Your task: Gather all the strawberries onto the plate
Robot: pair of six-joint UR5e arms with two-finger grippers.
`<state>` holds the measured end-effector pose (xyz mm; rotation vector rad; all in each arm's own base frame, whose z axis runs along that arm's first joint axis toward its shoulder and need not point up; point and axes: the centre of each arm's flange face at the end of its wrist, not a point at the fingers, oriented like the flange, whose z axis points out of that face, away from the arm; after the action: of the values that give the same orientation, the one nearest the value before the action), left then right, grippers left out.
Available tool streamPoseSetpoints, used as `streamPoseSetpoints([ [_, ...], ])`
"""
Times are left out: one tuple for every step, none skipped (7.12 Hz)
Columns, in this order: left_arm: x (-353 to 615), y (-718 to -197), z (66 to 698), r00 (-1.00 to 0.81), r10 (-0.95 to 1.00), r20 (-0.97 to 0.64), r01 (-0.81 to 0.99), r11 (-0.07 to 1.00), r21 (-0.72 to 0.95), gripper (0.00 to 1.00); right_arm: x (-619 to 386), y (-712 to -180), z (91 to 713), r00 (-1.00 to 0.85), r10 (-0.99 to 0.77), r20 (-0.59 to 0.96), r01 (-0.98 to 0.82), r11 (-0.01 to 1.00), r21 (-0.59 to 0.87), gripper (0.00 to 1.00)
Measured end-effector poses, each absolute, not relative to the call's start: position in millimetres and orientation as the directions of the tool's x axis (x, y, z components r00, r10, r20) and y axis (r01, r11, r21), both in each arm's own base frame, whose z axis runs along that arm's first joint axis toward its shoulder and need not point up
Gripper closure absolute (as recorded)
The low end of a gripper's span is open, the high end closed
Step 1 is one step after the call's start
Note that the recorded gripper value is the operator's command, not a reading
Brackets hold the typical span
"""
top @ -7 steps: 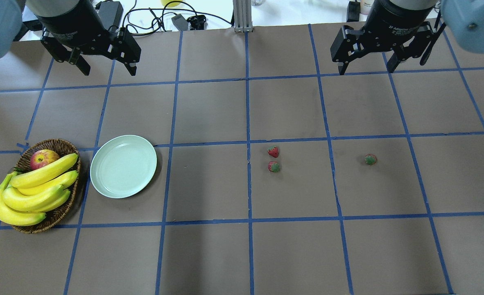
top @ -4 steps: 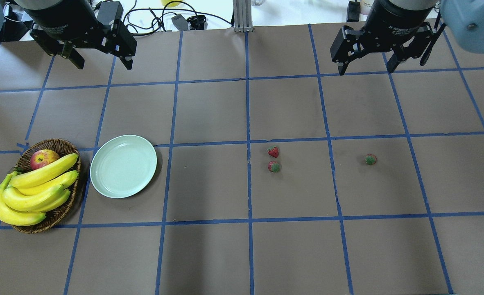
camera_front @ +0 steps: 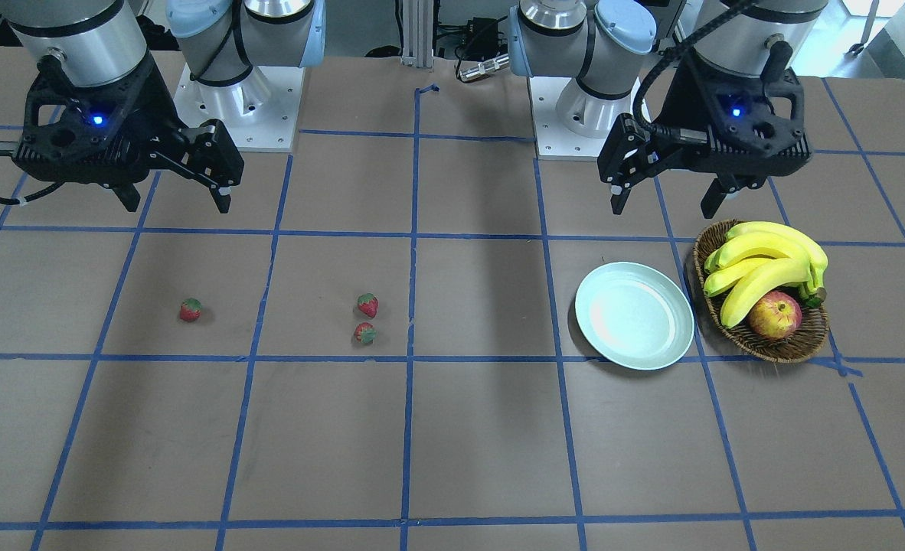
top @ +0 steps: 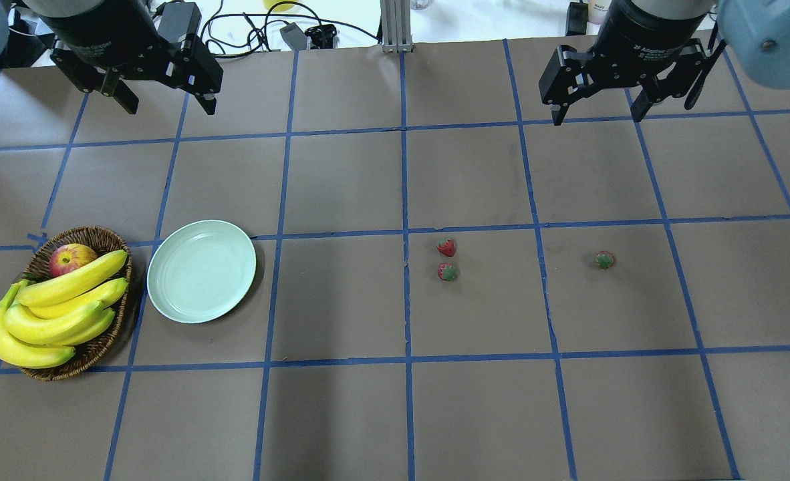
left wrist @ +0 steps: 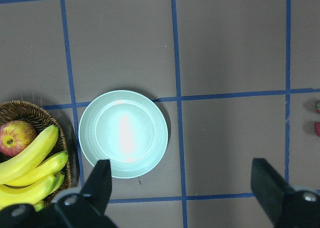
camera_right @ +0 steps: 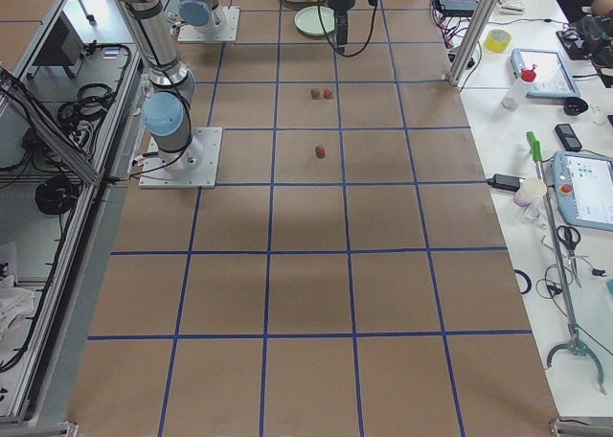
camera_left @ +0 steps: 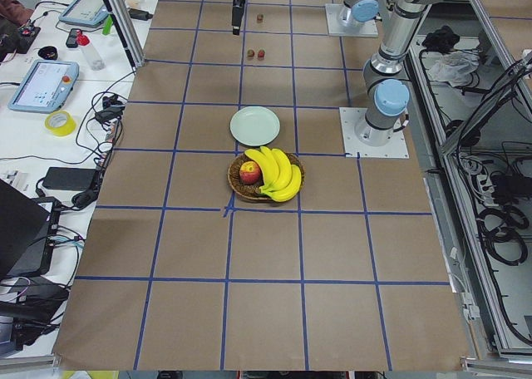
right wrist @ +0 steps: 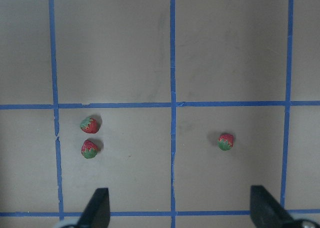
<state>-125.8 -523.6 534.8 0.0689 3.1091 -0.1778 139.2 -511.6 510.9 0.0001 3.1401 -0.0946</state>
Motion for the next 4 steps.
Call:
streamPoseSetpoints([
  [-126, -526, 532, -0.999, 0.043, -0.028, 0.046, 0.993, -0.112, 0.00, 140, -512, 510, -1.000, 0.000, 0.000, 0.000, 0.998, -0.057, 0.00],
  [-127, -525, 532, -0.999, 0.046, -0.029, 0.049, 0.992, -0.116, 0.00, 143, -515, 505, -1.000, 0.000, -0.003, 0.000, 0.999, -0.049, 0.00],
  [-127, -523, 536, -0.998, 0.048, -0.029, 0.051, 0.991, -0.124, 0.00, 154, -521, 493, -1.000, 0.008, -0.009, 0.009, 0.999, -0.032, 0.00],
  [-128, -518, 545, -0.998, 0.049, -0.029, 0.053, 0.989, -0.141, 0.00, 172, -530, 472, -1.000, 0.018, -0.009, 0.018, 1.000, -0.009, 0.00],
])
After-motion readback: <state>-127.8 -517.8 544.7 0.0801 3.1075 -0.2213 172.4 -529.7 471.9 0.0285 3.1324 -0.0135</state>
